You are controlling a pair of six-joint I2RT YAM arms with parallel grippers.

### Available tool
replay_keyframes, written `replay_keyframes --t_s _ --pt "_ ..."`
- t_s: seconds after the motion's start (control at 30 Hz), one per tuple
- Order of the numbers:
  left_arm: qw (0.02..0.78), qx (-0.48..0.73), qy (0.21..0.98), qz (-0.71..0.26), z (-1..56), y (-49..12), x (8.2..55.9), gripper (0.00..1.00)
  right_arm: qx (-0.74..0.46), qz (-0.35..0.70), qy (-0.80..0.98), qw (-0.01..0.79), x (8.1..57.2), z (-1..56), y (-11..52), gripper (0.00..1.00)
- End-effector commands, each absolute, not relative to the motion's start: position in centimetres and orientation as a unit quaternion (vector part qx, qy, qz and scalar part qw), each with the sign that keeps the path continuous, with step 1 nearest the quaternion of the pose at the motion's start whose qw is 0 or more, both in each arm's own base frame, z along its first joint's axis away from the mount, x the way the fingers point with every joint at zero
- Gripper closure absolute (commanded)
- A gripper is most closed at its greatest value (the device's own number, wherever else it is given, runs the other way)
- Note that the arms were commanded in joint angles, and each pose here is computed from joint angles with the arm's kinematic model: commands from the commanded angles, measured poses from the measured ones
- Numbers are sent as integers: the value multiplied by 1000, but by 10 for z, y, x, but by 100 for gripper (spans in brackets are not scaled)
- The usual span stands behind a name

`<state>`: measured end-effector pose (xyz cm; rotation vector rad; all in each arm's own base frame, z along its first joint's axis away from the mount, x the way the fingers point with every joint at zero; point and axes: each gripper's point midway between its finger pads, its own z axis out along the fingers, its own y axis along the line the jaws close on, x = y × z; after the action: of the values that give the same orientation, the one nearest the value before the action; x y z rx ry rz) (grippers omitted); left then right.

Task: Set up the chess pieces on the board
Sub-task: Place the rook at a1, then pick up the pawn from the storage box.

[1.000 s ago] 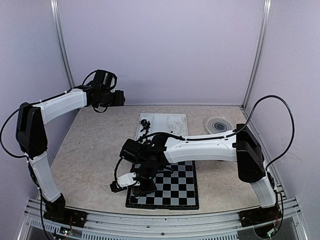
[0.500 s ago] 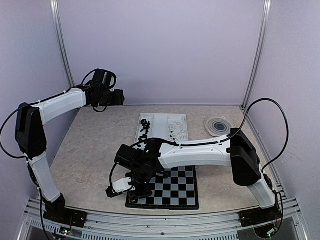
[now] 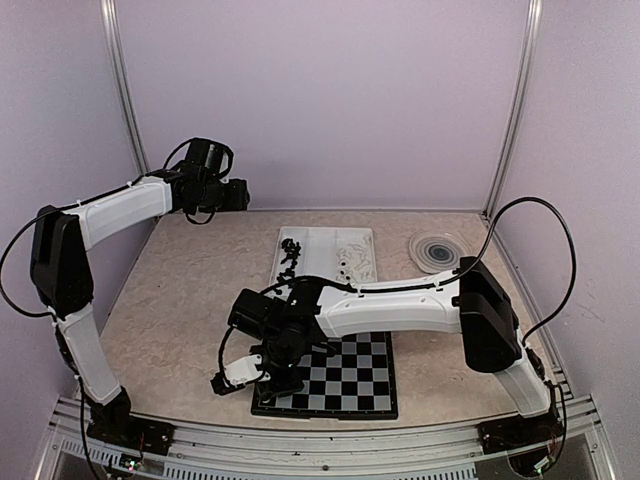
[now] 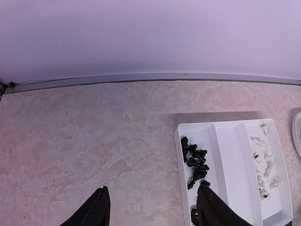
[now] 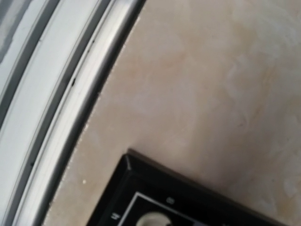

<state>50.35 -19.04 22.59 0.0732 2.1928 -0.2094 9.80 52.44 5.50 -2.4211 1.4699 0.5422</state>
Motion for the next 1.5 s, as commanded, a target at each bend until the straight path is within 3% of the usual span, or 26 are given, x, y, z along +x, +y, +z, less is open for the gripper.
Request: replay_keyframes --t_s 0.0,0.17,0.33,0.4,0.5,0.67,0.8,0.9,1.1,1.2,1.3,1.47 --pt "464 35 880 -94 244 -192 499 37 -840 188 498 107 89 49 520 91" --pt "463 36 881 -95 243 -193 499 37 -842 190 495 103 87 50 518 87" --pt "462 37 881 -97 243 -194 499 37 -835 189 502 122 95 65 523 70" --pt "460 43 881 -101 242 -197 498 37 -831 192 503 139 106 83 523 57" --pt "459 72 878 -117 242 -211 493 37 -821 213 504 161 125 118 508 53" --pt "453 163 861 -167 242 -257 471 40 -783 255 533 192 176 166 467 56" --pt "437 229 850 -184 232 -290 450 44 -732 247 598 213 245 176 421 65" --pt "426 242 849 -198 226 -302 444 49 -685 227 652 234 302 175 387 72" --pt "406 245 848 -238 220 -312 441 49 -617 121 739 240 401 137 323 80" --pt "396 256 843 -260 218 -319 436 40 -623 98 746 213 413 115 310 79" --pt "392 278 827 -292 222 -328 426 4 -644 83 738 185 413 94 304 73" --pt "387 294 812 -324 231 -337 415 3 -655 62 733 175 422 77 302 66"
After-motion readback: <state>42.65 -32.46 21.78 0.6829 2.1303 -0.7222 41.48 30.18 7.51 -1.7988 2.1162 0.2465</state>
